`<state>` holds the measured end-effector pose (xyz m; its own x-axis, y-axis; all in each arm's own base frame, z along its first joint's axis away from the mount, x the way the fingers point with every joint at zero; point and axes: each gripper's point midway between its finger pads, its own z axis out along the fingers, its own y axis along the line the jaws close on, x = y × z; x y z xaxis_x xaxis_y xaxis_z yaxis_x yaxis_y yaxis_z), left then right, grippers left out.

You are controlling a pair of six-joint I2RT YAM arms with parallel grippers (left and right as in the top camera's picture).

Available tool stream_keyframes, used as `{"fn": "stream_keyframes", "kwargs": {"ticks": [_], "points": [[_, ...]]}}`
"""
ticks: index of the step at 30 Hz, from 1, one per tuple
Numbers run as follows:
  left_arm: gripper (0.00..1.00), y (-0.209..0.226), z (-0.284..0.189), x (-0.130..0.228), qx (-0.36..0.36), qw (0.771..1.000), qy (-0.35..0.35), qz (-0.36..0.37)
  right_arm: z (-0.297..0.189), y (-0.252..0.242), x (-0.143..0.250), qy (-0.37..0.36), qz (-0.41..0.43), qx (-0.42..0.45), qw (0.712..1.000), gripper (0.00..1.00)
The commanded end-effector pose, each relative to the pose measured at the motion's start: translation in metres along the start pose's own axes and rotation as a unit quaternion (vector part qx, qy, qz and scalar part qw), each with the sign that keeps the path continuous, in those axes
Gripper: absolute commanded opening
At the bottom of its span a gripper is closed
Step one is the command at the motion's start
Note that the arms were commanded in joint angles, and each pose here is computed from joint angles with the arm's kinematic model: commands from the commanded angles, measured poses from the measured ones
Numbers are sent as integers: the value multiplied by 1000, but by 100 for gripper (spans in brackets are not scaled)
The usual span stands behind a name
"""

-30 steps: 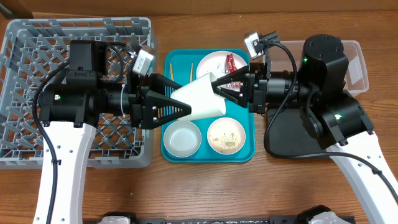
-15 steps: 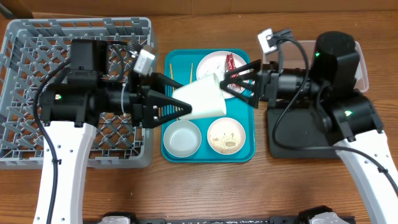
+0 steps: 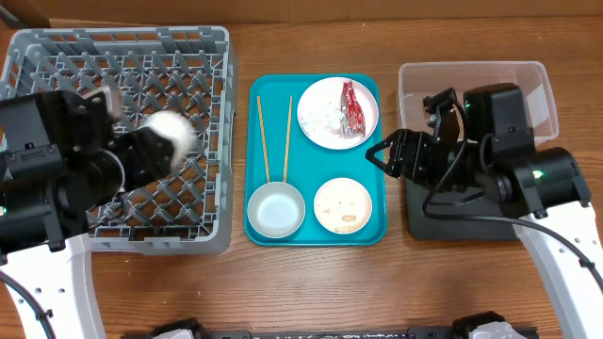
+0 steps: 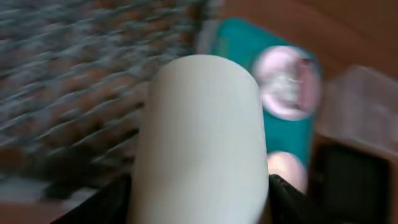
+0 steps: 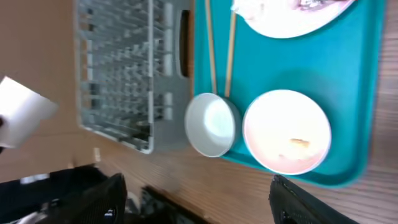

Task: Sort waste into correct bins and load items into the dishwasher
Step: 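Place the cup upside down in the dish rack with the left gripper, then grasp the tissue from the plate with the right gripper, drop in bin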

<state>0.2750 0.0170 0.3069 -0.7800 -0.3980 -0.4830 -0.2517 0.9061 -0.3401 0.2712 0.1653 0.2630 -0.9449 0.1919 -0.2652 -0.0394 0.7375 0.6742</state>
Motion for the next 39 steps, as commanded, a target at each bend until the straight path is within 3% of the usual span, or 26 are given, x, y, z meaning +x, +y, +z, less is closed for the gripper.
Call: {"fn": "stream_keyframes", "kwargs": {"ticks": [1, 3, 5, 7, 10, 17, 21, 24, 25, 27, 32, 36, 39], "points": [[29, 90, -4, -15, -253, 963, -30, -87, -1, 2, 6, -12, -33, 31, 999, 75], [27, 116, 2, -18, -300, 946, -21, -125, 1, 7, 10, -7, -41, 27, 999, 75], [18, 139, 9, -14, -320, 931, 1, -176, 3, 7, 11, -6, -45, 33, 998, 75], [15, 160, 14, -10, -326, 920, 20, -217, 3, 6, 14, -2, -45, 36, 998, 75], [14, 193, 33, -5, -273, 913, 58, -298, 3, 2, 15, -2, -42, 47, 998, 75], [15, 229, 78, 0, -226, 906, 117, -337, 3, 1, 16, 0, -41, 49, 998, 75], [33, 237, 92, 0, -226, 902, 128, -344, 3, -1, 19, 6, -37, 53, 998, 75], [34, 238, 97, 4, -227, 898, 140, -350, 2, -2, 20, 9, -34, 54, 998, 75], [39, 239, 97, 4, -228, 897, 139, -352, 2, -2, 21, 10, -33, 55, 998, 76], [100, 238, 97, 4, -225, 895, 137, -361, 2, -2, 21, 10, -33, 55, 998, 75], [100, 231, 80, -7, -223, 899, 119, -358, 2, -3, 22, 12, -32, 56, 998, 76], [100, 203, 43, -39, -201, 922, 63, -326, 2, -4, 21, 9, -33, 59, 998, 76], [95, 189, 36, -42, -195, 931, 53, -304, 2, -4, 21, 9, -32, 59, 998, 76]]}}
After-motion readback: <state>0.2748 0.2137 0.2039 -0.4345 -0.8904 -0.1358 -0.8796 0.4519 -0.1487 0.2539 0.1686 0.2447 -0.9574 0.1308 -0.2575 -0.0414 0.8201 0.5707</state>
